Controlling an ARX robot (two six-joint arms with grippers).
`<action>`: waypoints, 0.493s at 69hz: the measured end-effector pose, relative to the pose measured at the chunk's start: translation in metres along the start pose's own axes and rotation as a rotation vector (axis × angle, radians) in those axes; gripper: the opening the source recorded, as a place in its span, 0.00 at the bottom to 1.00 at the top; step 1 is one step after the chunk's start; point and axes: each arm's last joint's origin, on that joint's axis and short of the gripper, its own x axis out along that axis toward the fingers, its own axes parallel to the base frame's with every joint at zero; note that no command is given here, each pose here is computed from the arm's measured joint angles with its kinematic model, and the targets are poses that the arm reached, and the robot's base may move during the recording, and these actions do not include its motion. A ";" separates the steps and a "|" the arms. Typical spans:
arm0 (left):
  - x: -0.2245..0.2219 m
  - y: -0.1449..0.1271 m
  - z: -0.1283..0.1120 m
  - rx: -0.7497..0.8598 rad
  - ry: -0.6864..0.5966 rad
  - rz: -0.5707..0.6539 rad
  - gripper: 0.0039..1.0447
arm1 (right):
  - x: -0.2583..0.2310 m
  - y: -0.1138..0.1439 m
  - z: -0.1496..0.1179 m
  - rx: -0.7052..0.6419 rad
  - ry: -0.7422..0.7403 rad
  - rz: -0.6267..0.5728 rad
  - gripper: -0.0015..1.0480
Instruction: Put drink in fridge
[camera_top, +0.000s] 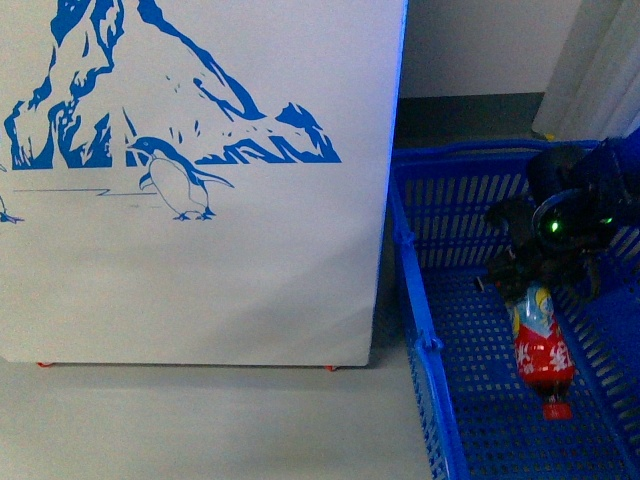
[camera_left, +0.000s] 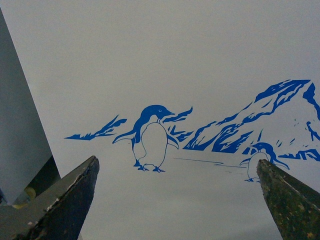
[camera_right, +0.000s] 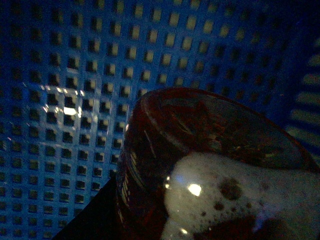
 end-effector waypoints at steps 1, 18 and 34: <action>0.000 0.000 0.000 0.000 0.000 0.000 0.92 | -0.003 -0.001 0.002 0.001 -0.011 -0.003 0.45; 0.000 0.000 0.000 0.000 0.000 0.000 0.92 | -0.074 -0.015 0.038 0.025 -0.234 -0.084 0.45; 0.000 0.000 0.000 0.000 0.000 0.000 0.92 | -0.155 -0.018 0.040 0.011 -0.443 -0.163 0.45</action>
